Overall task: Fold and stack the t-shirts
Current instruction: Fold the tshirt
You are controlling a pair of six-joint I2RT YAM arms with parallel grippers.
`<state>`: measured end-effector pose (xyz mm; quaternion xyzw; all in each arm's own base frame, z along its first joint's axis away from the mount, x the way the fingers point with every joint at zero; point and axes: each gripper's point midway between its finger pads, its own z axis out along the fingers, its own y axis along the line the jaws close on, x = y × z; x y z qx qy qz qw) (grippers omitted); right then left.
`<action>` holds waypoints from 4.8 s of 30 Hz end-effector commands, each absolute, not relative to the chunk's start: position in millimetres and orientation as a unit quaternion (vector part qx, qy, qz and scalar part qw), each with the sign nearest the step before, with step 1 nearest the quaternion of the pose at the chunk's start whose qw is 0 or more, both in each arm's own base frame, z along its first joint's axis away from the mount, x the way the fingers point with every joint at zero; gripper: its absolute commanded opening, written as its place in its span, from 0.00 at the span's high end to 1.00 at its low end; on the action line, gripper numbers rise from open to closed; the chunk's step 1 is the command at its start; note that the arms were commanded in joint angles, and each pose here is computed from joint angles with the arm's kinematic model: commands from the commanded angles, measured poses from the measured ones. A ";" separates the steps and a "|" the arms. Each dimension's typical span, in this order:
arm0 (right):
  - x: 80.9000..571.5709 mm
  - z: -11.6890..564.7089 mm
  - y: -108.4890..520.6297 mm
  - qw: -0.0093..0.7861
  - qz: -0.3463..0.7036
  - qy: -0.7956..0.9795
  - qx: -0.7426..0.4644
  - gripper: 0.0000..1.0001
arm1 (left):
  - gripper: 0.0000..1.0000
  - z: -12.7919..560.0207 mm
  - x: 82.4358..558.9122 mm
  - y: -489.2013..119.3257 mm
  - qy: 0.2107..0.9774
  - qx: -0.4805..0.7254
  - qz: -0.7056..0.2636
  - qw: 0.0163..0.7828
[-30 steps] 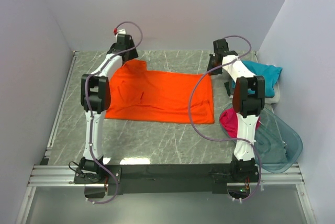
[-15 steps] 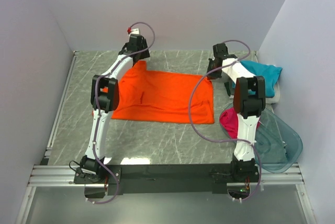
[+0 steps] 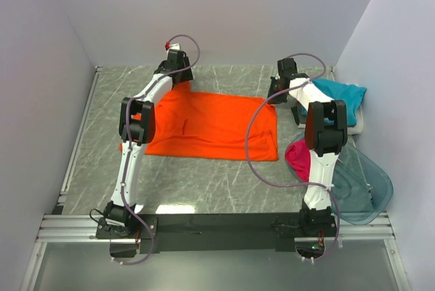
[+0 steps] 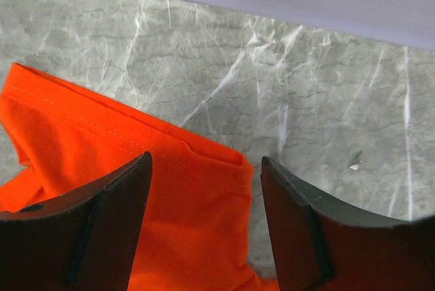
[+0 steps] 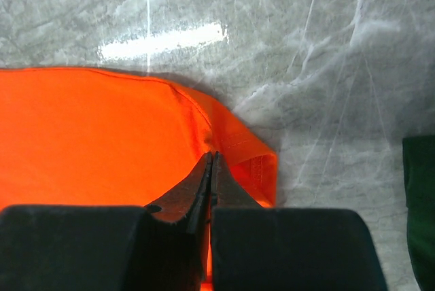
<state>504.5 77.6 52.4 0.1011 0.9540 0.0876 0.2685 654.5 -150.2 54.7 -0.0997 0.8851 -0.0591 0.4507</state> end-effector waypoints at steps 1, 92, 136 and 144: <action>511.8 90.1 81.0 0.313 0.106 0.939 0.098 1.00 | 0.29 60.0 662.0 -154.2 0.880 -0.095 -0.061 0.462; 349.4 125.0 103.2 0.331 0.023 0.943 0.015 0.56 | 0.21 164.8 339.7 -36.1 0.752 -0.347 -0.069 0.556; 334.3 77.6 517.2 0.281 0.315 0.872 -0.248 0.56 | 0.36 66.5 483.6 26.7 0.837 -0.343 -0.106 0.414; 340.0 62.8 524.9 0.287 0.300 0.876 -0.246 0.55 | 0.44 62.4 483.3 26.9 0.839 -0.341 -0.113 0.407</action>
